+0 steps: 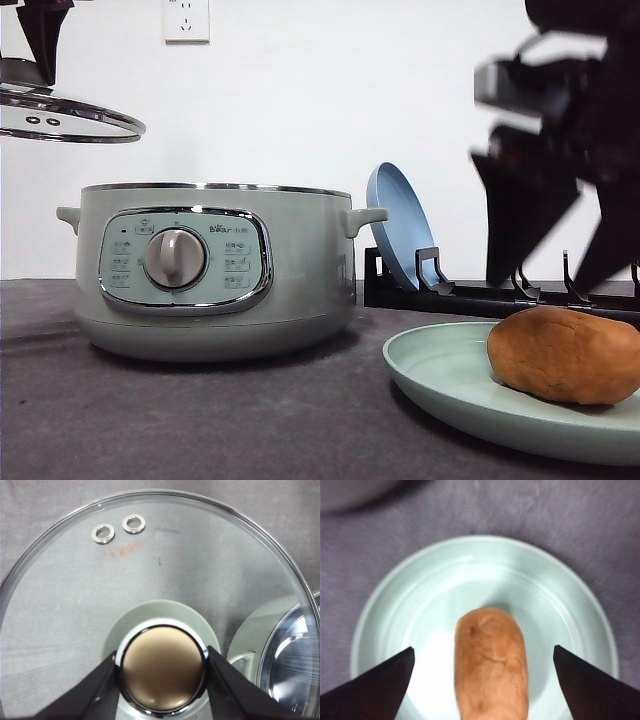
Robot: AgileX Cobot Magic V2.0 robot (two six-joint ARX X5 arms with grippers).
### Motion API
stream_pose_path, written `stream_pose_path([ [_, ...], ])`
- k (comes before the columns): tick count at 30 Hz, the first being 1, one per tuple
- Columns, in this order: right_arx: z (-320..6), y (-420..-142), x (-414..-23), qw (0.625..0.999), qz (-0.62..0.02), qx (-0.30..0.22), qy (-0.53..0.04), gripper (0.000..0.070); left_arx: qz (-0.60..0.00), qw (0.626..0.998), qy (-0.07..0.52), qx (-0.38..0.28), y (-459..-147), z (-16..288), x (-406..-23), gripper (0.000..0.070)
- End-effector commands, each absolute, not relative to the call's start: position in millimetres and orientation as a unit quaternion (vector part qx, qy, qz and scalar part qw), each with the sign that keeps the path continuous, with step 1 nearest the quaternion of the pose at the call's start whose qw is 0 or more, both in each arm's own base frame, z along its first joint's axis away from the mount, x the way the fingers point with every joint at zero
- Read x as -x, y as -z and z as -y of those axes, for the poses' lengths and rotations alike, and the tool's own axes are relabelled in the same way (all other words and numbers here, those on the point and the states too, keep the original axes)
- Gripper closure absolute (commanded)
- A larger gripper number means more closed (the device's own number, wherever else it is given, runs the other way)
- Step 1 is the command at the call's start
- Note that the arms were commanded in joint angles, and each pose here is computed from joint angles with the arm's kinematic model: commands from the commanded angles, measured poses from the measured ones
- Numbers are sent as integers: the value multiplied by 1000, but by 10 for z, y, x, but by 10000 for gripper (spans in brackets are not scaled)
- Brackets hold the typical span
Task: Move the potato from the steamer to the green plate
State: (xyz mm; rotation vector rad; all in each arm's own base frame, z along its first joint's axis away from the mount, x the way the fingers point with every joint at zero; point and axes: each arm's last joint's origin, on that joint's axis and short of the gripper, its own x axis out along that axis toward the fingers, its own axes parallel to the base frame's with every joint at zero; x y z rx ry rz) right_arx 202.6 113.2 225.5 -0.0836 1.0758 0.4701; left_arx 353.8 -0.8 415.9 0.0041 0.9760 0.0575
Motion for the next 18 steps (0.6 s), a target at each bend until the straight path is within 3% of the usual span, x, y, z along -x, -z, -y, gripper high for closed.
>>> stream_pose_path([
  [1, -1139, -2426, -2012, 831, -508, 37, -221, 139, -435, 900, -29, 2, -4306, 10, -3525, 700],
  [11, -910, -3267, -1587, 834, -496, 43, -238, 139, -435, 900, -29, 2, -4306, 11, -3525, 700],
  [18, -622, -3692, -1049, 867, -424, 20, -261, 139, -435, 900, -29, 2, -4305, 11, -3526, 700],
])
